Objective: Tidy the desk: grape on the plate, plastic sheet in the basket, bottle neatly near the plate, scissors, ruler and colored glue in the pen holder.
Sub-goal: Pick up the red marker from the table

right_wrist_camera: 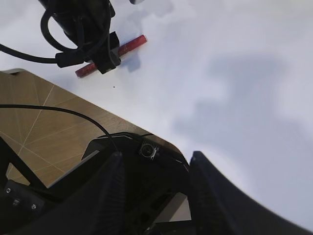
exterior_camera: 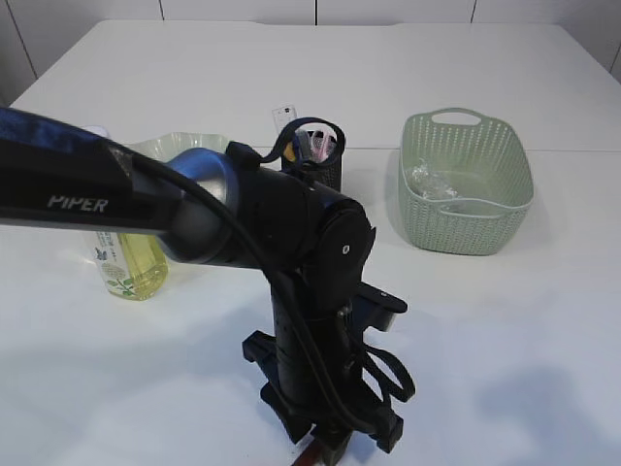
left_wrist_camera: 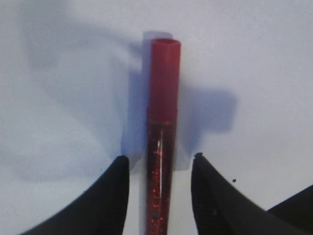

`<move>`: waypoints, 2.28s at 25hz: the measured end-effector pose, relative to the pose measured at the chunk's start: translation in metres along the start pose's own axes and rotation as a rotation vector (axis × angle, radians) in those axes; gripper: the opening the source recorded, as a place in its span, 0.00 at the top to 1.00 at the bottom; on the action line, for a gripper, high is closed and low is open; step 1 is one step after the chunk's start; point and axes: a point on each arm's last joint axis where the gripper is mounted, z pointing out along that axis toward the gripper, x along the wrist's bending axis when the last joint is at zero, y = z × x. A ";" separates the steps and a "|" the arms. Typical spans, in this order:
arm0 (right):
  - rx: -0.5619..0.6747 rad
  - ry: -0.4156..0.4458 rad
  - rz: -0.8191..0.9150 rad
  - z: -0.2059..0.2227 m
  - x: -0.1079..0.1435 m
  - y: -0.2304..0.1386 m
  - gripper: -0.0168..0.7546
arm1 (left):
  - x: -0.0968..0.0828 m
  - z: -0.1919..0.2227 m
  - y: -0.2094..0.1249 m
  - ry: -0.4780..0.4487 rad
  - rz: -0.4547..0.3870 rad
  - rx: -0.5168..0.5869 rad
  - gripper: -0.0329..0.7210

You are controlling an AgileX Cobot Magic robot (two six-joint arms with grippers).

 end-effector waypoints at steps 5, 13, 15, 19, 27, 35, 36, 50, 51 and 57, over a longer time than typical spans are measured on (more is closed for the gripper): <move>0.000 0.000 0.000 0.000 0.000 0.000 0.53 | 0.000 0.000 0.001 -0.002 0.000 -0.011 0.55; 0.004 -0.002 -0.001 0.000 0.000 0.000 0.53 | 0.000 0.000 0.001 -0.003 0.000 -0.014 0.55; 0.004 -0.002 -0.001 0.000 0.000 0.000 0.53 | 0.000 0.000 0.001 -0.003 0.000 -0.015 0.55; 0.004 -0.002 -0.001 0.000 0.000 0.000 0.53 | -0.001 0.001 0.001 -0.012 -0.007 -0.006 0.55; 0.004 -0.002 -0.001 0.000 0.000 0.000 0.53 | -0.001 0.006 0.000 -0.016 -0.015 0.017 0.55; 0.004 -0.002 -0.001 0.000 0.000 0.000 0.53 | 0.000 0.006 0.000 -0.007 -0.009 0.015 0.68; 0.004 -0.004 -0.001 0.000 0.000 0.000 0.53 | 0.000 0.006 0.000 -0.003 -0.006 0.015 0.71; 0.004 -0.006 -0.002 0.000 -0.001 0.000 0.53 | 0.000 0.005 0.001 0.003 -0.001 0.008 0.84; 0.004 -0.006 -0.002 0.000 -0.001 0.000 0.53 | 0.000 0.005 0.001 0.003 -0.001 0.008 0.84; 0.004 -0.006 -0.002 0.000 -0.001 0.000 0.53 | 0.001 0.005 0.001 -0.003 -0.007 0.007 0.84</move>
